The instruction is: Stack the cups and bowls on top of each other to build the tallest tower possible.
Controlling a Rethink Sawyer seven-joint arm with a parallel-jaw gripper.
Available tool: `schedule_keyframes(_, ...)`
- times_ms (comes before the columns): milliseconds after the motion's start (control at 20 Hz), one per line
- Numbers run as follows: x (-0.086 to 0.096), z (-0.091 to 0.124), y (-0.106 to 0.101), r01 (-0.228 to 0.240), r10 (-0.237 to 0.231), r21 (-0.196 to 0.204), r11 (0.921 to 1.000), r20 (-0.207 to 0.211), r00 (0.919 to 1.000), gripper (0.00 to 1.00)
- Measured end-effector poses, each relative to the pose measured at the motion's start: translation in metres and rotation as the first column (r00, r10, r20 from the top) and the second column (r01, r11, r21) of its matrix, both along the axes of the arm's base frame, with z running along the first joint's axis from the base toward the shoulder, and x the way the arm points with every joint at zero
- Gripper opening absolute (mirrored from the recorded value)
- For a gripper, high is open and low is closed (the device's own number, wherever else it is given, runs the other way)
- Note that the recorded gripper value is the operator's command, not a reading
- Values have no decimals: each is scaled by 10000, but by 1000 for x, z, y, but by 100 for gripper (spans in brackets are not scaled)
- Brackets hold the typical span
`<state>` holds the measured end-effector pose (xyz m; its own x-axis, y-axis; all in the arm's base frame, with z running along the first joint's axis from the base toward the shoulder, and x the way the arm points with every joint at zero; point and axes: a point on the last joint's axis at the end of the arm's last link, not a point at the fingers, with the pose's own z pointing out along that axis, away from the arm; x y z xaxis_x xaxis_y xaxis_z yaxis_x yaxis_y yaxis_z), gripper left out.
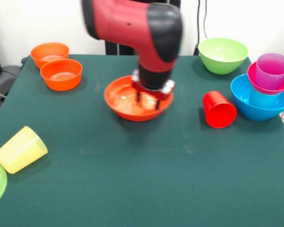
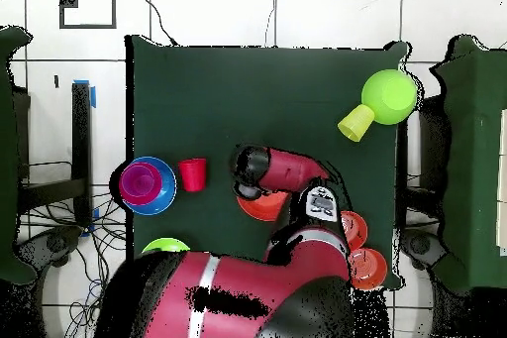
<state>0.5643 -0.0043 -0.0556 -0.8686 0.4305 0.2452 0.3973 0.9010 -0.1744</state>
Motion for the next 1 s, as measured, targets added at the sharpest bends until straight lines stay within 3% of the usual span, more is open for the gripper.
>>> schedule_keyframes(150, -23, 2, -44, 6, -12, -210, 9998, -260, 9997, 100)
schedule_keyframes(250, -29, 3, -56, 54, -62, -241, 9997, -320, 9995, 100)
schedule_keyframes(300, -45, 6, -80, 202, -214, -281, 9994, -420, 9989, 100)
schedule_keyframes(550, -79, 28, -134, 763, -770, -216, 9968, -324, 9965, 100)
schedule_keyframes(800, -89, 64, -153, 990, -984, -166, 9950, 348, 9945, 100)
schedule_keyframes(1000, -79, 100, -150, 693, -663, -265, 9972, 1018, 9926, 100)
